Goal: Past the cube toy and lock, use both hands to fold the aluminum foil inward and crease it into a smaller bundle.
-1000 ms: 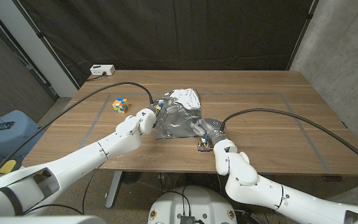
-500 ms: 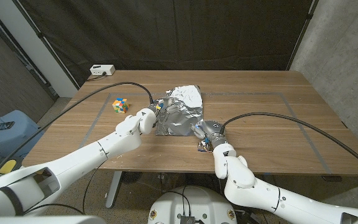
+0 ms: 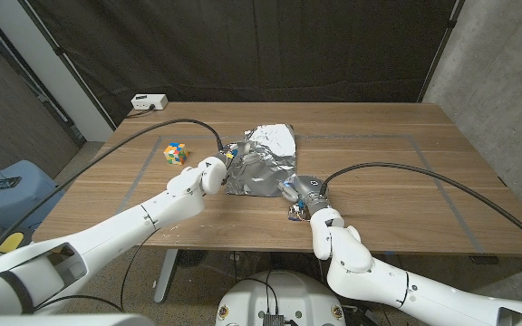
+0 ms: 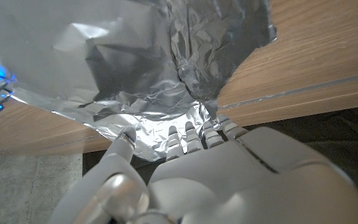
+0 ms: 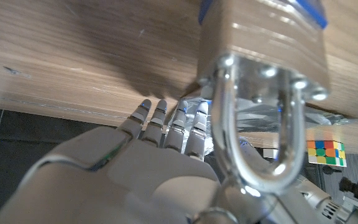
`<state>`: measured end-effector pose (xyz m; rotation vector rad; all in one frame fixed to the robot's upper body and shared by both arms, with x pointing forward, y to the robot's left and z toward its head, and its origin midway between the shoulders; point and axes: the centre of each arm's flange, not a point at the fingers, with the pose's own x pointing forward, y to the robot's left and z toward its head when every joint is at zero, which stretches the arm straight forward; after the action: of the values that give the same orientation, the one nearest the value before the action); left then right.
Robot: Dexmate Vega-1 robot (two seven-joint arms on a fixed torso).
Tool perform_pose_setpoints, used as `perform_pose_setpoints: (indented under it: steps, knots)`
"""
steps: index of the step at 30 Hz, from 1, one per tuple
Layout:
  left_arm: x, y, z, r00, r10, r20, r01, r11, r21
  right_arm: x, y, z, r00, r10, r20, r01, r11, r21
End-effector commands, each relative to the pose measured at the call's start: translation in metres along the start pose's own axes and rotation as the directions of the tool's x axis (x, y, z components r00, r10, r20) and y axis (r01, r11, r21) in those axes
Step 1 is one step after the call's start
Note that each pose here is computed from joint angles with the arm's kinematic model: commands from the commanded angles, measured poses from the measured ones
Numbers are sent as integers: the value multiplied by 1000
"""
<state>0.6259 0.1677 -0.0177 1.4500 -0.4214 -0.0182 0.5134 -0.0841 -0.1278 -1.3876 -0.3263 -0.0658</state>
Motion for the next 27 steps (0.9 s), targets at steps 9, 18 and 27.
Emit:
perform_pose_setpoints:
  steps: [9,18,27]
  knots:
    - [-6,0,-4,1000,9,-3,-9,1000,-10,-14,-37,14,995,-66,76,65,998,24]
    - [-11,3,-8,1000,24,-17,-24,1000,-12,-15,-49,18,990,-90,108,87,996,38]
    - [-20,9,-12,999,45,-28,-46,999,-13,-17,-61,29,982,-129,140,124,991,44]
